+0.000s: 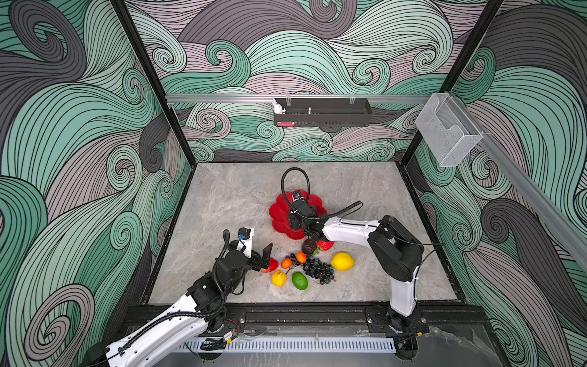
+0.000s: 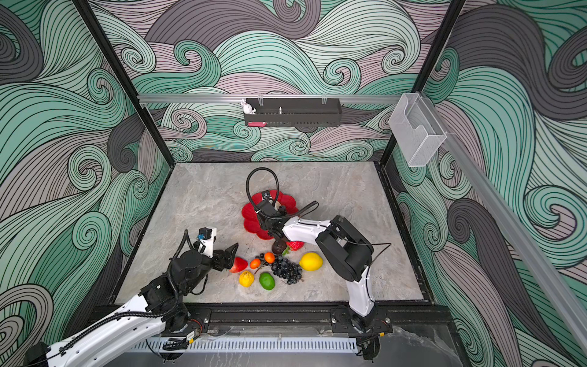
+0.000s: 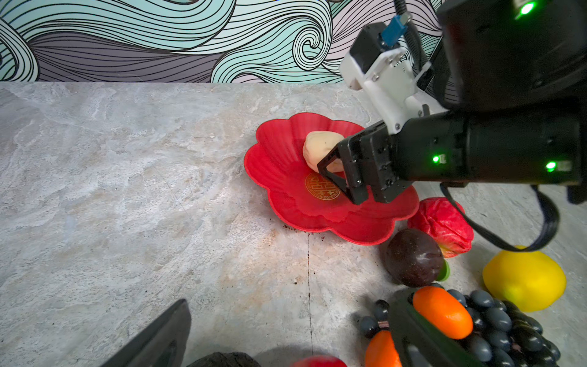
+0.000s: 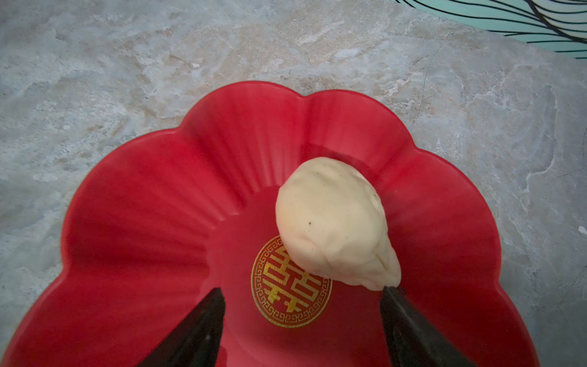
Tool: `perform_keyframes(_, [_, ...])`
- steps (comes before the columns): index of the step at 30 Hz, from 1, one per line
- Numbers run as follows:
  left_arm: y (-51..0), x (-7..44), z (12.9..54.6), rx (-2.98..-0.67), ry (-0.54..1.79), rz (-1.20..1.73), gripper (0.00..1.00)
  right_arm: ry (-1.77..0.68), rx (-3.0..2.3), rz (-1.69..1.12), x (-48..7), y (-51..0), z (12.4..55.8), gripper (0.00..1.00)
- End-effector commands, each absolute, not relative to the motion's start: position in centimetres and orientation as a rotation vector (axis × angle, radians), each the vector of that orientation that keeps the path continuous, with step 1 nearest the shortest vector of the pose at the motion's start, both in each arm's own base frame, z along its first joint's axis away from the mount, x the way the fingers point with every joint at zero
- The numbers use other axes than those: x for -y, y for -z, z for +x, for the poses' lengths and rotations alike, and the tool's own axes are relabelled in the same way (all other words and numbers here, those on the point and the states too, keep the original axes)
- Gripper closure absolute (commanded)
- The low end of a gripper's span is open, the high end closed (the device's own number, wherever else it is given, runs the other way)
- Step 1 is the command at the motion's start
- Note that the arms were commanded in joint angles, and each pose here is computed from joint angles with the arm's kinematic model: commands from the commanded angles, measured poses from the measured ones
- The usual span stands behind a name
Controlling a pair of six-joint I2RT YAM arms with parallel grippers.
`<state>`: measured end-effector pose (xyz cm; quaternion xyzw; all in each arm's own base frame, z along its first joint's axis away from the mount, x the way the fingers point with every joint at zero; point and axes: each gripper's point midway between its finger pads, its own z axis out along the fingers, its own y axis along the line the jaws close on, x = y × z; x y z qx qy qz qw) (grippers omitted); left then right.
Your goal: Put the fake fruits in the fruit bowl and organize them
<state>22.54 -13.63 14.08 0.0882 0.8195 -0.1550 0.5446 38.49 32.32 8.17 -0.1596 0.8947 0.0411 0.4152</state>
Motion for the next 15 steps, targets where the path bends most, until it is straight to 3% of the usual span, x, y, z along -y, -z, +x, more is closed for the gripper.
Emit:
perform_keyframes(1, [-14.2, 13.8, 22.8, -1.937, 0.368, 0.218, 0.01, -0.261, -2.272, -0.300, -31.6, -11.1, 38.5, 0.21])
perform_keyframes(8, [-13.8, 14.4, 22.8, -1.982, 0.369, 0.250, 0.01, -0.478, -2.359, -0.482, -31.1, -10.8, 38.5, 0.22])
perform_keyframes(15, [-13.7, 14.4, 22.7, -1.984, 0.367, 0.252, 0.01, -0.433, -2.425, -0.668, -31.0, -8.7, 38.9, 0.17])
